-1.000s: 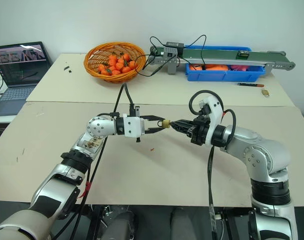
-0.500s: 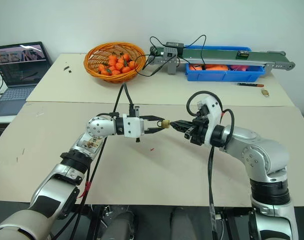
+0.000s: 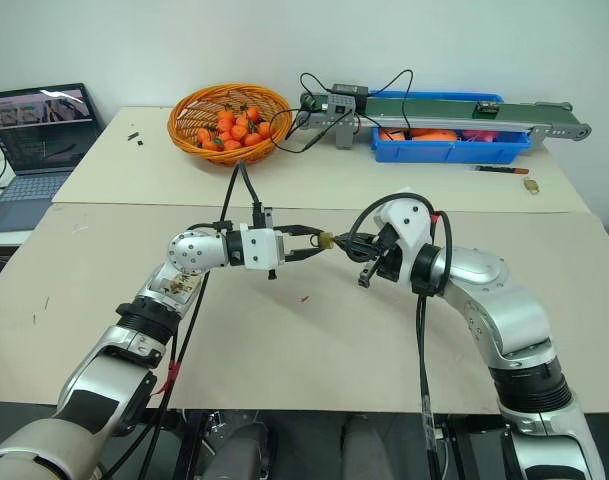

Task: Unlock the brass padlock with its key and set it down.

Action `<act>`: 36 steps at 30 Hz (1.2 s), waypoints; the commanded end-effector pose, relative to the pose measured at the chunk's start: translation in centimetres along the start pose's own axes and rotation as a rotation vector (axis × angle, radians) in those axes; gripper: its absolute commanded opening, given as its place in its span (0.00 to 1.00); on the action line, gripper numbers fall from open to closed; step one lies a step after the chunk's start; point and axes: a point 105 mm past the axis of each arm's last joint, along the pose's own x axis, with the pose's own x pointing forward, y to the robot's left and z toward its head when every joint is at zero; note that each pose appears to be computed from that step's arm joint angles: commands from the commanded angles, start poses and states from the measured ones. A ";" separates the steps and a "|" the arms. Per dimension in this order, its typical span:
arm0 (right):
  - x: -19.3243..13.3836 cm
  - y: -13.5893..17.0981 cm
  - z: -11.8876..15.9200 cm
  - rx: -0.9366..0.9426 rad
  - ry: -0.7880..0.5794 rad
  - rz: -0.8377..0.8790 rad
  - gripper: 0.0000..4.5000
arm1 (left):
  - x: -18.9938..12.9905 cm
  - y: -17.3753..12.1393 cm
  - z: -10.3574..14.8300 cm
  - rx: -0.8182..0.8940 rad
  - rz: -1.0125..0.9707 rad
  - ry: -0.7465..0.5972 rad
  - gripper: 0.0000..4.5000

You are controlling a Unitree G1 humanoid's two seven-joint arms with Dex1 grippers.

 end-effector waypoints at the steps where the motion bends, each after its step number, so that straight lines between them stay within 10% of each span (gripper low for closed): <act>1: -0.1 0.0 1.5 -0.092 -0.064 -0.007 0.02 | 0.8 0.7 1.7 0.050 -0.003 -0.062 0.19; 9: 0.1 0.3 1.0 -0.061 -0.057 0.006 0.02 | 0.9 0.6 1.7 0.050 -0.004 -0.063 0.19; 27: 0.5 -1.2 -2.8 0.877 0.079 -0.145 0.02 | 0.9 1.1 2.0 0.099 0.019 -0.066 0.19; 36: 1.4 0.1 -2.3 1.042 0.063 -0.073 0.02 | 0.4 3.3 3.4 0.356 0.159 -0.072 0.19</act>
